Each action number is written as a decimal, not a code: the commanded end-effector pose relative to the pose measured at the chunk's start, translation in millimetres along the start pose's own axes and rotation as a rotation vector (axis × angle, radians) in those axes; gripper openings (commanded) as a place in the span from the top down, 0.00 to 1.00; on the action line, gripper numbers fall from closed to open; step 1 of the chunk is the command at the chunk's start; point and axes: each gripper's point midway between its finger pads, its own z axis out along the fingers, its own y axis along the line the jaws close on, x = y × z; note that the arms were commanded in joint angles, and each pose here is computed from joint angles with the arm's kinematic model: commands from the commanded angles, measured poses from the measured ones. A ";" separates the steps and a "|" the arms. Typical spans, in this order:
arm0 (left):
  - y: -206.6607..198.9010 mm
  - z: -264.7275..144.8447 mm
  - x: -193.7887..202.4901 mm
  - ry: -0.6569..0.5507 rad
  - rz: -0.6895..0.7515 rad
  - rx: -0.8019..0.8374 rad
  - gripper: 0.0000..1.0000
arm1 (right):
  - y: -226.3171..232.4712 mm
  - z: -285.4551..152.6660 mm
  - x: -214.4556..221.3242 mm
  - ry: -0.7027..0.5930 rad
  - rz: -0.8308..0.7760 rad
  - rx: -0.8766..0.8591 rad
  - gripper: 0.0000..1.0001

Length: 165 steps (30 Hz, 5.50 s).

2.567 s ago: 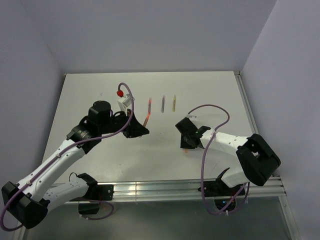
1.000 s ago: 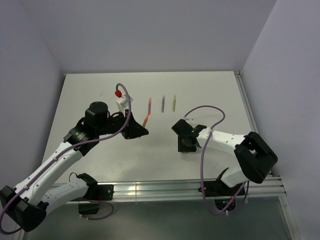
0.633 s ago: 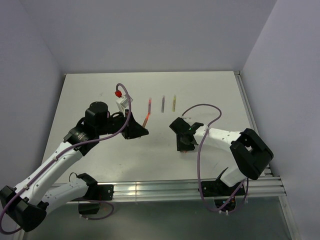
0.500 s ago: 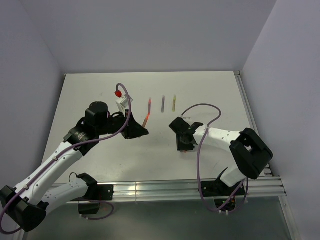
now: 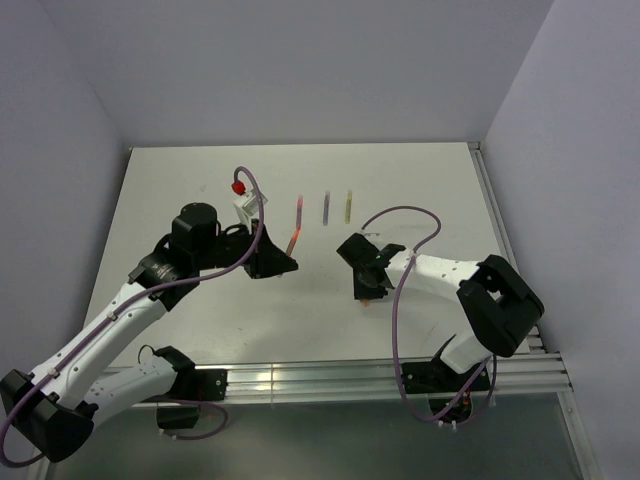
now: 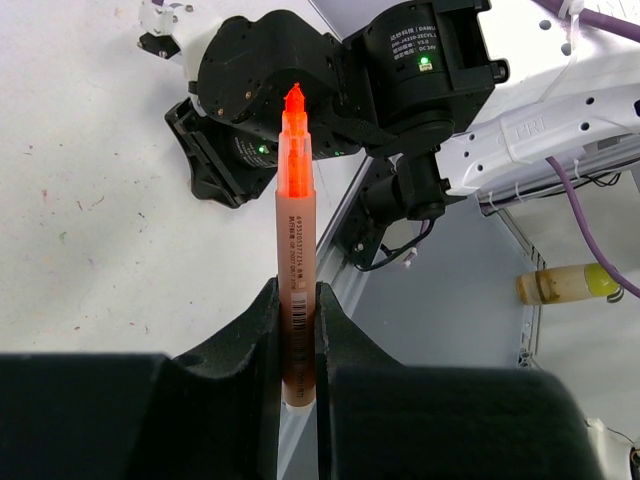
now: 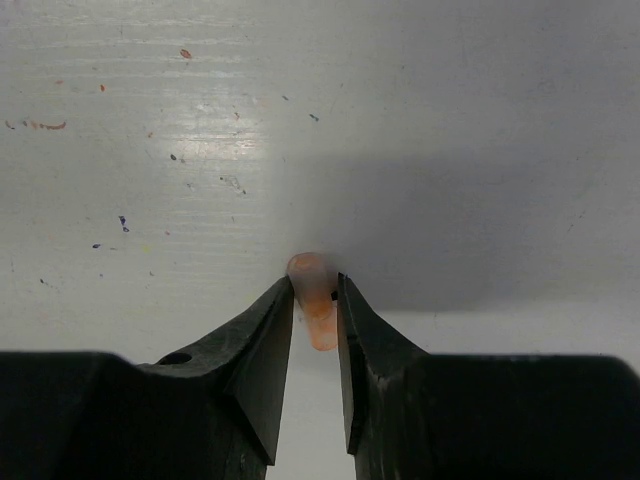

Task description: Insert the pens into the pen caps

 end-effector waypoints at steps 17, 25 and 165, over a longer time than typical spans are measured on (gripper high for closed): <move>1.1 12.0 -4.1 0.005 0.008 0.039 1.00 | -0.3 17.8 18.0 0.047 0.051 -0.066 1.00; 2.9 22.9 -2.2 -0.018 0.006 0.098 1.00 | 44.4 -99.5 -94.7 -0.357 0.243 -0.412 1.00; 50.7 -44.4 -116.0 -0.439 0.117 -0.184 1.00 | 242.3 -232.2 10.3 -0.490 -0.107 -1.087 1.00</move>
